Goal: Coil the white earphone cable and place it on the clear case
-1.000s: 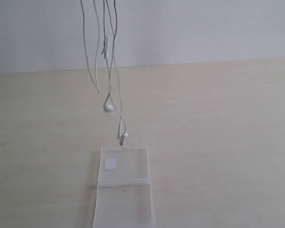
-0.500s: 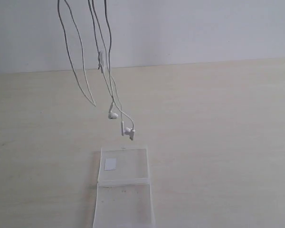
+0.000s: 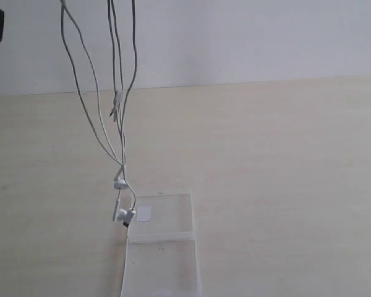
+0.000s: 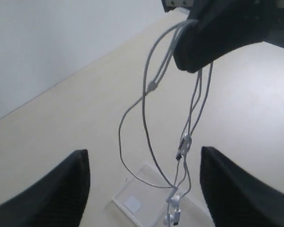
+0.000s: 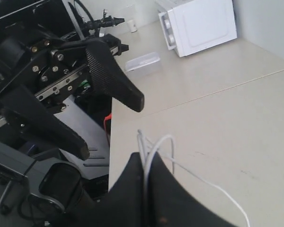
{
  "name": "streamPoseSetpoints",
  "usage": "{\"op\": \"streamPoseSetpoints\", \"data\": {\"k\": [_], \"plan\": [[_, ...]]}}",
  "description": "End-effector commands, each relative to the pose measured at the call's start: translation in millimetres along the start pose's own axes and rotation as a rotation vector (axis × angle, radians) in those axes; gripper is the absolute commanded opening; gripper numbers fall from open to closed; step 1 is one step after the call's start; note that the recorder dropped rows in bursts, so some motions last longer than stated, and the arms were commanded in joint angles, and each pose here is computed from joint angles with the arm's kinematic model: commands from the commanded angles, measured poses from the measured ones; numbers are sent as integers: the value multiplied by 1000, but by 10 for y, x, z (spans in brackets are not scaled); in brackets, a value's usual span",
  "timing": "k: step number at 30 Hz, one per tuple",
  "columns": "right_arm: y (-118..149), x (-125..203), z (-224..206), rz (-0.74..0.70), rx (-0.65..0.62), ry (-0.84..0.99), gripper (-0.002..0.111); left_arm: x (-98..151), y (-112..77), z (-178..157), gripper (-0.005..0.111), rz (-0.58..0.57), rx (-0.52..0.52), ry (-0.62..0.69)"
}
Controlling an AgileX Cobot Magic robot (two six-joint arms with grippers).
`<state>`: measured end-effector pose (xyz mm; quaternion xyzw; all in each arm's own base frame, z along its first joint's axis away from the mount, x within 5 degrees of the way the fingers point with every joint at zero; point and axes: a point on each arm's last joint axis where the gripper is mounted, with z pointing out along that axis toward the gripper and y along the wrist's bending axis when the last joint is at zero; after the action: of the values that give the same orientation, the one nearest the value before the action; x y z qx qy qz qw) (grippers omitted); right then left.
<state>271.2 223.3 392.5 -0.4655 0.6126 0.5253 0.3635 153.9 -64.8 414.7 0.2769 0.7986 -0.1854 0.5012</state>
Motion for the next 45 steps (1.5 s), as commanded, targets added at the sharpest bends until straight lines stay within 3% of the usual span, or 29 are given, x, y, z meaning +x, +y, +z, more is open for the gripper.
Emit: {"op": "streamPoseSetpoints", "data": {"k": [1,11,16,28,31,35,41,45], "plan": [[37,-24,-9,-2,-13,-1,0,-10,3,20,65,14,8,-22],[-107,-68,-16,4,138,-54,0,-15,7,20,65,14,3,-28],[-180,-40,63,88,178,-66,0,-17,9,20,65,14,1,-30],[-49,1,350,37,132,-40,0,-5,26,37,65,20,-13,-38],[-27,-34,324,27,150,-53,0,12,30,49,73,17,-14,-35],[32,-101,289,31,145,-91,0,147,46,130,84,27,-7,9],[57,-139,263,29,158,-111,0,321,82,253,84,91,-15,18],[59,-145,262,60,154,-120,0,362,113,302,84,65,-41,-17]]}}
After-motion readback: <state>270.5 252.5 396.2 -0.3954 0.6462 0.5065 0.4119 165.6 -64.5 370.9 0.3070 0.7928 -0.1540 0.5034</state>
